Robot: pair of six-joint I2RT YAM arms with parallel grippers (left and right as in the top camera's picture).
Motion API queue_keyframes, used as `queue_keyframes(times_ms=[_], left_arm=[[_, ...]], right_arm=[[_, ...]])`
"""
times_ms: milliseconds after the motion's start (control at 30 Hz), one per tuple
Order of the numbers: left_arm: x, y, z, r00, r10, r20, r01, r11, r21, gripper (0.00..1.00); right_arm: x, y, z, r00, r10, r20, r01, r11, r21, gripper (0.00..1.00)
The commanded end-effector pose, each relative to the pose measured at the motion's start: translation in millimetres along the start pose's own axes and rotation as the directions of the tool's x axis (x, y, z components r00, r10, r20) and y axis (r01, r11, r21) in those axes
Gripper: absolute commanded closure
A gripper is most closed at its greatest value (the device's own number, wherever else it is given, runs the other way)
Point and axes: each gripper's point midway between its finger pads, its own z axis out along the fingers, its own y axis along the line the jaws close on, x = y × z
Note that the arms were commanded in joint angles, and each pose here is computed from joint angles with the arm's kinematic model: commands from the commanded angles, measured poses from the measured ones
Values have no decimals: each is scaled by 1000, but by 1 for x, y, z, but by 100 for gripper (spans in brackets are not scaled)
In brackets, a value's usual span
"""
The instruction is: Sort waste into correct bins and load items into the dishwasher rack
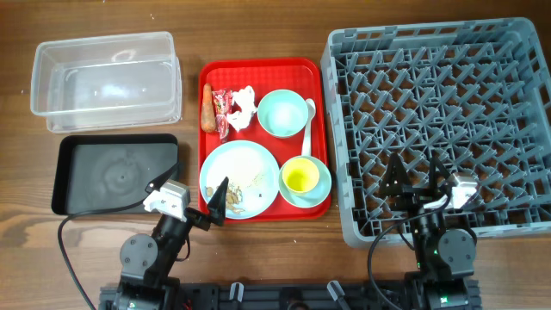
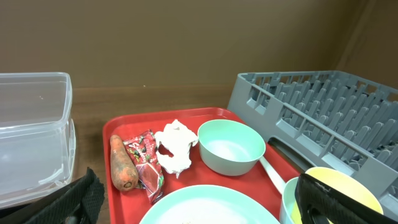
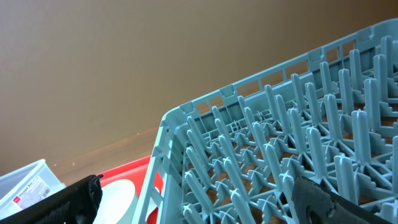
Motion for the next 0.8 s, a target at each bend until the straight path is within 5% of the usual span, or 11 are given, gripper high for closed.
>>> queue_keyframes(times_ms=[0,633,767], left_arm=[[2,-2,0,1000,-6,0,6,1000,10,0],[2,-1,0,1000,9,1,-9,1000,6,0],[2,-2,0,1000,5,0,-5,1000,11,0]], right_arm=[[-1,1,0,1000,7,5,-7,1000,-7,0],[-1,1,0,1000,8,6,-8,1000,-8,0],[-1,2,0,983,183,0,-183,983,-12,0]])
